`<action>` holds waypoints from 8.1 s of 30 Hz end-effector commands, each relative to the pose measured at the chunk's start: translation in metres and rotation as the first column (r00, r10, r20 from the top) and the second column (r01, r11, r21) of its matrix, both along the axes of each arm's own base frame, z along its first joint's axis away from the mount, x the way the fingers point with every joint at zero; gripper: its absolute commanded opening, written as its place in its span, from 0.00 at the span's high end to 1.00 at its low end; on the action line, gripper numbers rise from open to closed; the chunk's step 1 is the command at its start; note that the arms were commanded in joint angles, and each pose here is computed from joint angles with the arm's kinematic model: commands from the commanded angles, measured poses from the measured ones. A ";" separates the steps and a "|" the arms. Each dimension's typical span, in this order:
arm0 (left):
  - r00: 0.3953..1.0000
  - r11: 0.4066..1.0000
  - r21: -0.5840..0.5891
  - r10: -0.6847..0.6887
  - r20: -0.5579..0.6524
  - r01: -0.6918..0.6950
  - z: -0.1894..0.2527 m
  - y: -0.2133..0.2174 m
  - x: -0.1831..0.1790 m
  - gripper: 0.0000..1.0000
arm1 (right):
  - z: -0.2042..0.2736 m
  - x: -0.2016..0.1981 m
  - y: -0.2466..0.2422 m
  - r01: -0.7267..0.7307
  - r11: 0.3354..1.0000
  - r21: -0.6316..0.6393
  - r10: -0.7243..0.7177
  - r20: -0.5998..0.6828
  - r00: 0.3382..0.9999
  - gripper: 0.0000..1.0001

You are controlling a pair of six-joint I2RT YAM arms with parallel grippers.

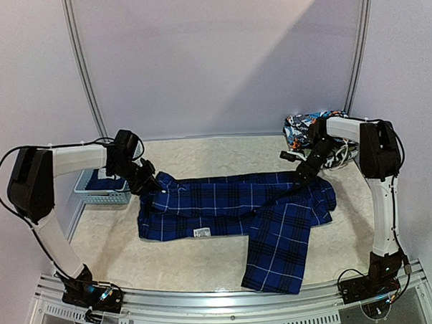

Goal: Fold and stack the mixed laundry pile
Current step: Adjust the rectangle-folded shirt at the center of the board.

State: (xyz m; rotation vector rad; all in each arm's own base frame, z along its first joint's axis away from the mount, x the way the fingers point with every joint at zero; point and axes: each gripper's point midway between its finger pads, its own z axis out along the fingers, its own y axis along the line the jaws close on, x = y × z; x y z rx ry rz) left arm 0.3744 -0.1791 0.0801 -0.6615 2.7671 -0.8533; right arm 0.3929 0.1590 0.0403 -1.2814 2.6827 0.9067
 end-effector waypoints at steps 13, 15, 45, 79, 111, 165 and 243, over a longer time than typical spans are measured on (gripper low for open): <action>0.997 0.978 0.197 -0.066 -0.040 0.072 -0.048 0.023 0.010 0.86 | 0.039 0.011 -0.006 0.056 0.998 0.002 -0.055 0.110 0.992 0.01; 0.998 0.969 0.242 -0.064 0.025 0.056 -0.022 0.028 0.014 0.82 | 0.063 0.017 -0.009 0.077 0.997 0.010 -0.077 0.176 0.981 0.01; 0.862 0.903 0.051 -0.424 0.277 0.427 -0.036 -0.148 -0.014 0.87 | 0.019 -0.033 0.063 0.141 0.967 0.211 -0.089 -0.236 0.968 0.55; 0.732 0.795 -0.114 -0.478 0.486 0.595 -0.032 -0.296 -0.012 0.96 | -0.001 -0.023 0.045 0.205 0.973 0.102 -0.171 -0.276 0.946 0.55; 0.272 0.639 0.527 -0.743 0.612 0.561 0.023 -0.207 -0.204 0.72 | -0.013 -0.320 0.063 -0.766 0.505 -0.397 0.854 0.357 0.378 0.19; -0.079 0.006 0.829 -0.995 0.060 0.559 -0.009 -0.302 -0.124 0.61 | 0.125 -0.053 0.017 0.221 0.960 0.169 -0.266 0.324 0.908 0.40; 0.125 0.429 0.754 -0.896 0.427 0.497 0.085 -0.324 -0.035 1.00 | 0.128 -0.048 -0.017 0.291 0.933 0.212 -0.344 0.283 0.895 0.39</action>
